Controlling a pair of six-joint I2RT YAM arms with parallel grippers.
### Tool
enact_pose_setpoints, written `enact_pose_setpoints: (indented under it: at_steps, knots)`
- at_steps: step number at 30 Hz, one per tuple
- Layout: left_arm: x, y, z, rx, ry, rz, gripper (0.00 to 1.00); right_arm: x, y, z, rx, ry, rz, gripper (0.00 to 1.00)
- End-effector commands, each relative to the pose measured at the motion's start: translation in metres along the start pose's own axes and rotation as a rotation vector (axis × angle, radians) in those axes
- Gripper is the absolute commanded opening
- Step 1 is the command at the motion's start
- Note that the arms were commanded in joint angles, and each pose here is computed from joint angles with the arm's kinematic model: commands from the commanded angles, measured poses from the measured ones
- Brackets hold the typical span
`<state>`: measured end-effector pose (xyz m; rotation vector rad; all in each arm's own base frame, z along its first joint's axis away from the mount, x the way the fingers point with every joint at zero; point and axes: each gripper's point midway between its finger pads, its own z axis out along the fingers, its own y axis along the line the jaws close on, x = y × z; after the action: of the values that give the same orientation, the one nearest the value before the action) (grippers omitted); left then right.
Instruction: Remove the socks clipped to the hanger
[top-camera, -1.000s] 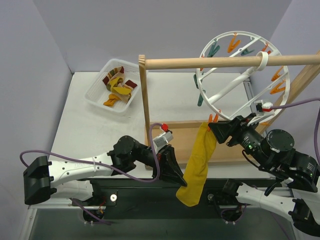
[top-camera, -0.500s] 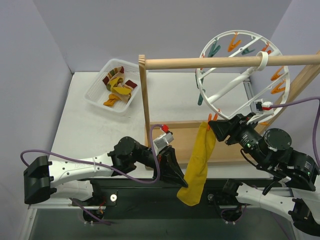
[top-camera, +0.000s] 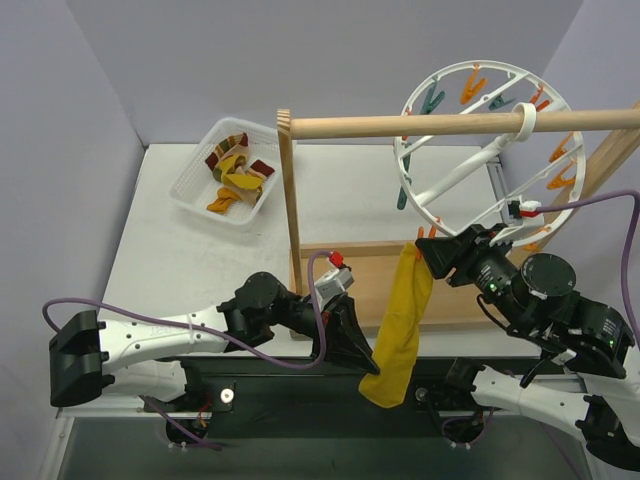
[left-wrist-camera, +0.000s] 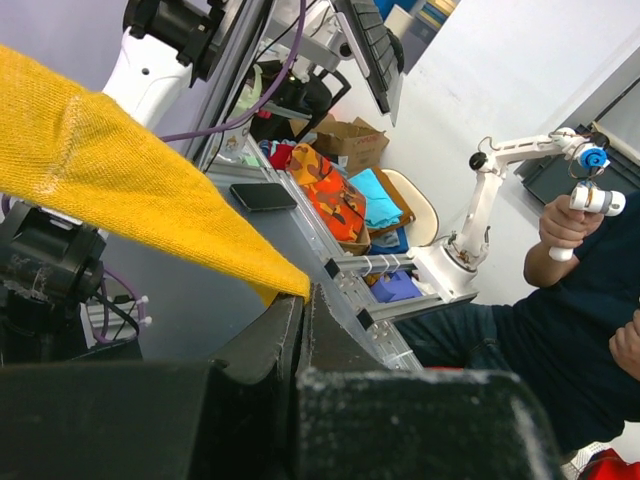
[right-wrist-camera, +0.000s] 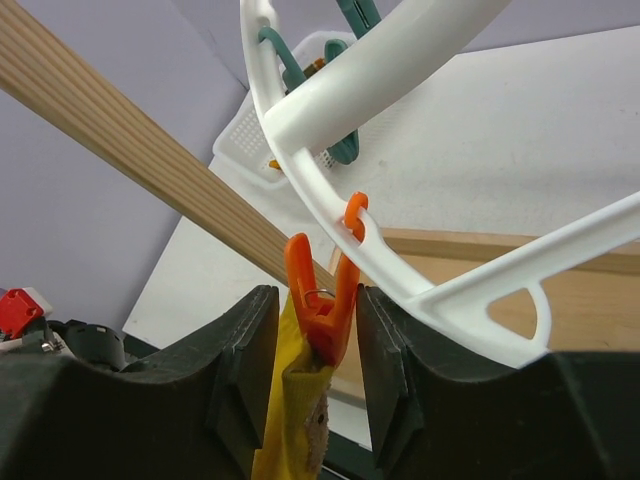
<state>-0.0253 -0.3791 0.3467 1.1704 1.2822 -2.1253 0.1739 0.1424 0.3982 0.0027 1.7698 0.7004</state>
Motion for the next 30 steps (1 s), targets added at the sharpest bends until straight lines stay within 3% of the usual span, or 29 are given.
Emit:
enact_pose_setpoints:
  at_steps: [1, 9, 18, 23, 25, 26, 30]
  knots:
    - [-0.011, -0.016, 0.008, 0.042, 0.008, 0.065, 0.00, -0.010, -0.008, 0.010, 0.078, -0.052, 0.002, 0.37]
    - [-0.007, -0.014, 0.012, 0.037, 0.023, 0.064, 0.00, -0.009, -0.016, 0.012, 0.120, -0.065, -0.005, 0.34]
    - [-0.005, -0.011, 0.011, 0.023, 0.019, 0.059, 0.00, -0.011, -0.026, 0.005, 0.143, -0.093, 0.002, 0.00]
    - [-0.003, -0.008, 0.009, 0.012, 0.020, 0.052, 0.00, -0.011, -0.029, -0.001, 0.132, -0.099, 0.007, 0.01]
    - [-0.004, -0.006, 0.009, 0.003, 0.016, 0.054, 0.00, -0.008, -0.024, -0.002, 0.102, -0.085, 0.006, 0.14]
    - [-0.005, -0.006, 0.009, -0.001, 0.014, 0.056, 0.00, -0.007, -0.023, -0.002, 0.093, -0.080, 0.009, 0.25]
    - [-0.008, -0.003, 0.009, -0.016, 0.010, 0.067, 0.00, -0.001, -0.012, -0.005, 0.022, -0.046, 0.020, 0.36]
